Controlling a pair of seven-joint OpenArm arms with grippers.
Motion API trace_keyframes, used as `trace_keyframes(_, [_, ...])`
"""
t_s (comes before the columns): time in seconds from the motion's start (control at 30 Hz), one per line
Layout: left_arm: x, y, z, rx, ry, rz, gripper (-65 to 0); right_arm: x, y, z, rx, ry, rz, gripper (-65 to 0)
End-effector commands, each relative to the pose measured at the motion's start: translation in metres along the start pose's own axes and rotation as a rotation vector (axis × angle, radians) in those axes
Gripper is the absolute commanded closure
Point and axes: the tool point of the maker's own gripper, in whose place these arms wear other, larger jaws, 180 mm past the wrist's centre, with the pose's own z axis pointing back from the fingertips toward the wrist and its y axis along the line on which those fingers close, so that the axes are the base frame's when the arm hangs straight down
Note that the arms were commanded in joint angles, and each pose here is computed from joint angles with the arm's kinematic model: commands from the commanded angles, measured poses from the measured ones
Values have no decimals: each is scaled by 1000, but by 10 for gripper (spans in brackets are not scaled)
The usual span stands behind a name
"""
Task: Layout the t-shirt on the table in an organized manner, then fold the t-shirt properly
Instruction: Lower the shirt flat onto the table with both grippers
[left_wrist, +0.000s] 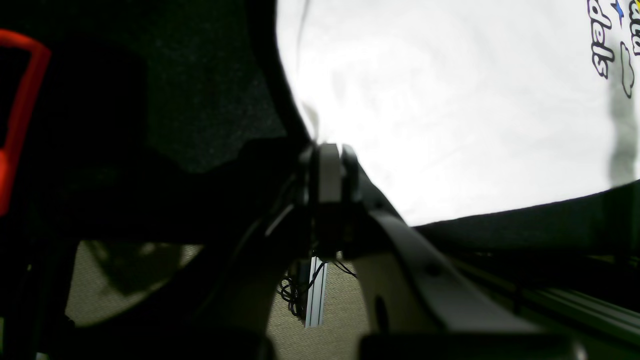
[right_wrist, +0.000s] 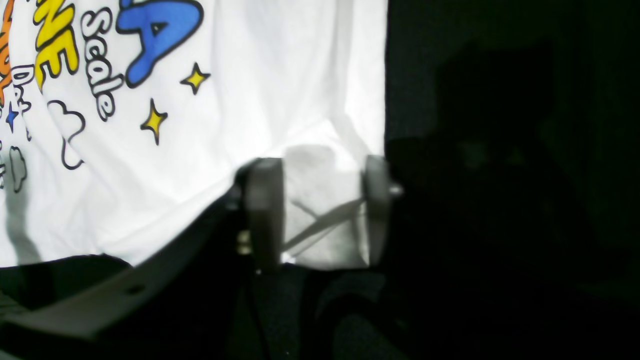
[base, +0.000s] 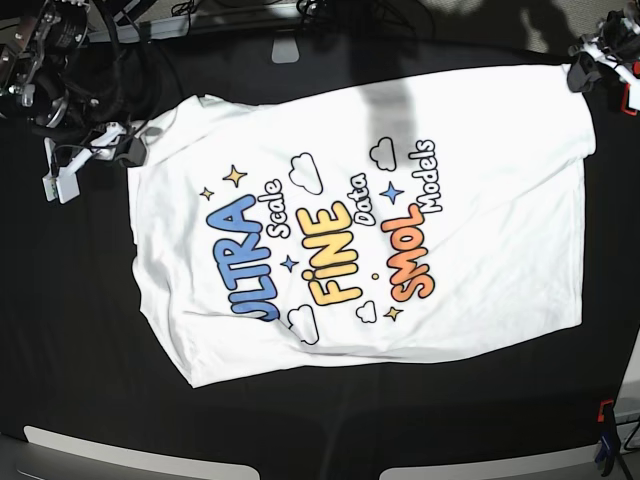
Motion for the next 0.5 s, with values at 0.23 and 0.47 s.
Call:
trace_keyframes(0.23, [14,0,4,-4,-53,-17,0,31,15,4,77,-95,110,0])
trace_keyframes(0.47, [25,-2,6,-17,-106,-2,0,60,40,18,165,-225,141,0])
